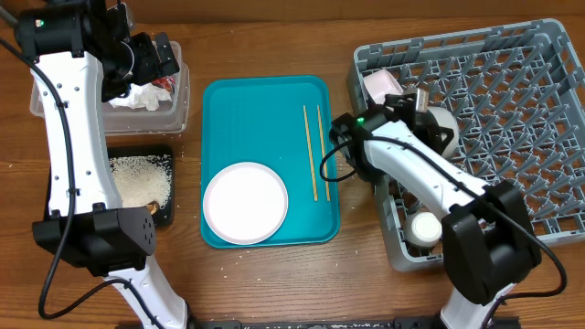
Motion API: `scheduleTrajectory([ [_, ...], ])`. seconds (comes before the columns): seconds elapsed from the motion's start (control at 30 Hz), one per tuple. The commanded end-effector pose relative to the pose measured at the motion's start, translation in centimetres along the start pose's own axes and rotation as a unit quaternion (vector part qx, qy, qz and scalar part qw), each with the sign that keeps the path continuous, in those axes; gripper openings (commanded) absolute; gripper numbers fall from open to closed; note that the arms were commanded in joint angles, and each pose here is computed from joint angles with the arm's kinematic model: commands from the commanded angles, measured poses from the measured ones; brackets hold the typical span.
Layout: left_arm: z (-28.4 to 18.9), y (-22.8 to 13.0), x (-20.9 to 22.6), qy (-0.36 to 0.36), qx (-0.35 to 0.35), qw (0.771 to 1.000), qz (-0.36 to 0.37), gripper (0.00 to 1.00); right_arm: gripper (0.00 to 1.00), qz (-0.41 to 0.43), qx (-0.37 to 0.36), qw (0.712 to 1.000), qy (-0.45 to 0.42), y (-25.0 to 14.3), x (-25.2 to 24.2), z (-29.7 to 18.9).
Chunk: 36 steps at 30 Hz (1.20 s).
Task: Sort waste into correct bins and load items into the dishwasher
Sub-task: 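Carry the grey bowl into the middle of the rack and release, then return right gripper to the tray and grasp the white plate rim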
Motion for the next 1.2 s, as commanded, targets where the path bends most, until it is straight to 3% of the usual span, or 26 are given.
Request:
scheduleTrajectory([
  [0.0, -0.6, 0.3, 0.1, -0.001, -0.011, 1.000, 0.008, 1.00, 0.04, 0.024, 0.006, 1.000, -0.009, -0.1, -0.1, 0.8],
  [0.7, -0.6, 0.3, 0.1, -0.001, -0.011, 1.000, 0.008, 1.00, 0.05, 0.010, 0.086, 0.989, 0.123, -2.5, 3.8, -1.6],
  [0.8, -0.6, 0.3, 0.1, -0.001, -0.011, 1.000, 0.008, 1.00, 0.35, 0.005, 0.110, 0.983, 0.148, -3.2, 4.4, -2.0],
  [0.93, -0.6, 0.3, 0.1, -0.001, -0.011, 1.000, 0.008, 1.00, 0.64, -0.002, 0.127, 0.976, 0.179, -3.7, 5.0, -3.1],
  [1.17, -0.6, 0.3, 0.1, -0.001, -0.011, 1.000, 0.008, 1.00, 0.91, 0.010, 0.121, 0.968, 0.221, -2.2, 4.0, -5.8],
])
Point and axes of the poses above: each gripper's point midway between its finger pads, its own z axis out along the fingers, its own x axis along the line the jaws close on, y = z × x, the point moved 4 cm from there along -z, back along the fingers, and after that the axes turned 15 degrees about -z, right-handed, at the moved point
